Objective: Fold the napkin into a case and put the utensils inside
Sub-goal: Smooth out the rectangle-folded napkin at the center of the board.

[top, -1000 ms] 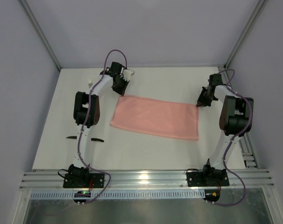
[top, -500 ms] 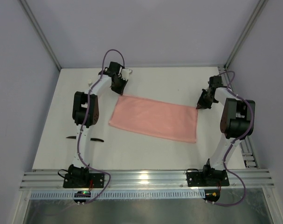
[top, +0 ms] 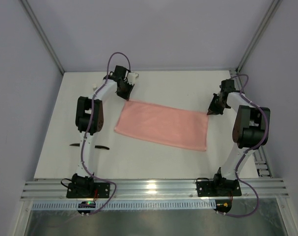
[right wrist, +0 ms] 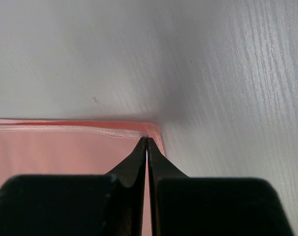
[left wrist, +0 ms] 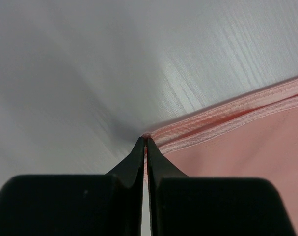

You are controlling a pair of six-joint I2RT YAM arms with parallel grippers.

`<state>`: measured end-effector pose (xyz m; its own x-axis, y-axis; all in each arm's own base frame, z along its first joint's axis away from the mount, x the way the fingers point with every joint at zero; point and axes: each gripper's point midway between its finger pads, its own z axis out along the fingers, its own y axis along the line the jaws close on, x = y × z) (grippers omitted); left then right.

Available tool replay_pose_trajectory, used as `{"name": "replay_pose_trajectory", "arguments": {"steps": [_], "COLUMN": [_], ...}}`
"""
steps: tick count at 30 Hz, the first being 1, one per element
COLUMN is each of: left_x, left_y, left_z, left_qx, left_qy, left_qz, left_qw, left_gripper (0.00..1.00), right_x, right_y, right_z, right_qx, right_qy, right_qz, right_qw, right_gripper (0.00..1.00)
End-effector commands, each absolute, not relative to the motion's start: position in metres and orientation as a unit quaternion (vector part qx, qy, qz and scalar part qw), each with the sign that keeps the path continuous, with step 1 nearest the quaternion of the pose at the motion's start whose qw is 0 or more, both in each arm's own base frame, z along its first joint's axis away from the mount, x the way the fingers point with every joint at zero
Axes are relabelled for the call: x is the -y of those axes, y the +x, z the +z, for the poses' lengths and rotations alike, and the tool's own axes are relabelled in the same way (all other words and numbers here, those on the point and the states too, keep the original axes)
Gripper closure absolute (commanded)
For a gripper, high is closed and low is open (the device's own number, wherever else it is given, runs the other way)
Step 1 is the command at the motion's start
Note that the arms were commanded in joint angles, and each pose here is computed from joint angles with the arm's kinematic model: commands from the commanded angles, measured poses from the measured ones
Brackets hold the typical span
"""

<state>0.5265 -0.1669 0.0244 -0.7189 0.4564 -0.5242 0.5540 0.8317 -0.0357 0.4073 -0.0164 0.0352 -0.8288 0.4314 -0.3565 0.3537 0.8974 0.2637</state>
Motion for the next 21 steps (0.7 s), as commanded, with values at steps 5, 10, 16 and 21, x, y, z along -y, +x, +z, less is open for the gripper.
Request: {"name": "replay_pose_trajectory", "arguments": {"steps": [5, 10, 16, 21], "left_x": [0.149, 0.149, 0.149, 0.147], "left_y": [0.524, 0.524, 0.524, 0.523], "left_z": [0.034, 0.038, 0.039, 0.039], "left_qx": [-0.927, -0.926, -0.925, -0.926], "left_qy": [0.261, 0.262, 0.263, 0.263], "left_qz": [-0.067, -0.069, -0.068, -0.063], "left_qw": [0.261, 0.264, 0.266, 0.264], "left_gripper": [1.0, 1.0, 1.0, 1.0], "right_x": [0.02, 0.02, 0.017, 0.018], "right_y": [0.397, 0.399, 0.409, 0.41], "right_z": [0.041, 0.039, 0.033, 0.022], "right_qx": [-0.955, -0.953, -0.952, -0.953], "right_qy": [0.203, 0.208, 0.208, 0.216], "right_qz": [0.076, 0.079, 0.09, 0.085], "right_qw": [0.204, 0.204, 0.206, 0.193], "right_gripper": [0.96, 0.96, 0.96, 0.96]}}
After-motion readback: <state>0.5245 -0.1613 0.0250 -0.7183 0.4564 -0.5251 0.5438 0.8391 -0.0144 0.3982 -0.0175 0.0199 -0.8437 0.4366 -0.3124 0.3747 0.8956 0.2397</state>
